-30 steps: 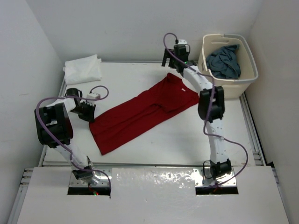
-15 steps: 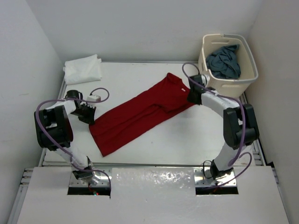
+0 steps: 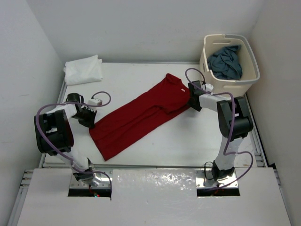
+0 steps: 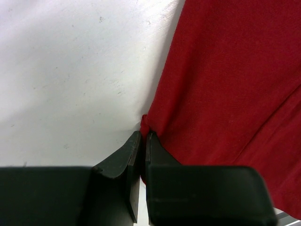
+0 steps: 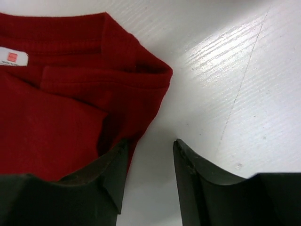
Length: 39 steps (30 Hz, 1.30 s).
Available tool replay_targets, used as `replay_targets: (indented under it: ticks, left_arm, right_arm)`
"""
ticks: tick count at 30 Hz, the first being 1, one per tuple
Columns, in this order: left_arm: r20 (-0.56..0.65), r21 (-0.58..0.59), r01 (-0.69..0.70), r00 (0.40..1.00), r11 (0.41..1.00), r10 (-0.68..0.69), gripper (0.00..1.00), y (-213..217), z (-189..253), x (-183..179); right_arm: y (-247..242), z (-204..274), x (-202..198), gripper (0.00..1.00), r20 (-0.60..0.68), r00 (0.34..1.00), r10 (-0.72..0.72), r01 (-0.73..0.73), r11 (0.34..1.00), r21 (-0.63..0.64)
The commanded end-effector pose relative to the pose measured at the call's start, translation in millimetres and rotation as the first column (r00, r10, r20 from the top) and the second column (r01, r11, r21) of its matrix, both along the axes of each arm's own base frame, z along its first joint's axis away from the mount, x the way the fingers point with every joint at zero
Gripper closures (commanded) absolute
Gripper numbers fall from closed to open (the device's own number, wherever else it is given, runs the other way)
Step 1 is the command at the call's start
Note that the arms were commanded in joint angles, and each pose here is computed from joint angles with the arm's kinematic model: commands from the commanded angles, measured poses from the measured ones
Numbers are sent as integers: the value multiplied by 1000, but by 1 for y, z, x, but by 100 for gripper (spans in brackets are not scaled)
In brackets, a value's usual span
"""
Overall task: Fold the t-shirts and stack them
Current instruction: Rotate the tshirt 90 degrees
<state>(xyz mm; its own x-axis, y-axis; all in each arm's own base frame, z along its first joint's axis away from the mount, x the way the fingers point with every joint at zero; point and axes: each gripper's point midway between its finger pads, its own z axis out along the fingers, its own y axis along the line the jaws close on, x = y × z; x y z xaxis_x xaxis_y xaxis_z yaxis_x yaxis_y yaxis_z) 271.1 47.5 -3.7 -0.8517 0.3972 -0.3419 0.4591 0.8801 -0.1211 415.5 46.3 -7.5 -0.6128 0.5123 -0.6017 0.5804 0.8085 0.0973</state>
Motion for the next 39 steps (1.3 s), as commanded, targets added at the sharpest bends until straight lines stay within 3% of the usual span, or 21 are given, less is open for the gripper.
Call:
replay_targets:
  ticks: [1,6,9,11,13,16,18,22,25,26,30,35,36,39]
  left_arm:
    - [-306,19,11,952,1000,-4,100,-1,-33,-83]
    - [-313,22,13,950,1000,-6,100,1,-33,-82]
    - [-321,25,25,947,999,-15,100,2,-32,-83]
    - [-321,23,29,947,999,-20,100,3,-30,-82]
    - [-316,12,30,948,999,-25,100,1,-28,-79]
    - [-315,-60,57,946,997,-73,100,-10,-24,-80]
    - [-295,-132,99,946,986,-135,100,-20,-19,-80]
    - [-249,-251,206,930,946,-269,99,-44,-14,-76]
    - [-249,-242,280,907,929,-339,98,-60,-18,-70]
    - [-262,-237,288,901,928,-347,98,-63,-24,-70]
    - [-287,-252,347,865,903,-412,96,-87,-33,-69]
    - [-314,-346,387,810,855,-494,89,-124,-37,-87]
    - [-322,-353,389,803,851,-501,87,-125,-38,-90]
    - [-327,-360,387,800,849,-503,76,-126,-38,-94]
  right_arm:
    - [-5,4,1,55,63,995,-82,80,996,31]
    - [-11,6,14,34,91,990,-111,109,994,20]
    - [0,-8,40,35,58,996,-61,58,997,52]
    - [7,-20,47,47,2,1000,-29,29,998,60]
    - [22,-30,64,73,-14,1000,17,-16,994,105]
    - [44,-34,79,95,10,997,83,-83,984,159]
    - [58,-24,98,100,51,988,143,-149,975,162]
    - [96,-21,161,100,141,965,223,-250,942,224]
    - [101,-29,195,100,158,966,206,-237,947,218]
    - [105,-27,224,100,215,959,187,-234,947,218]
    - [101,-17,274,100,397,913,91,-195,954,228]
    - [73,1,304,100,513,858,18,-133,973,188]
    - [69,11,310,98,545,838,11,-134,973,187]
    - [62,39,310,66,554,826,102,-187,977,100]
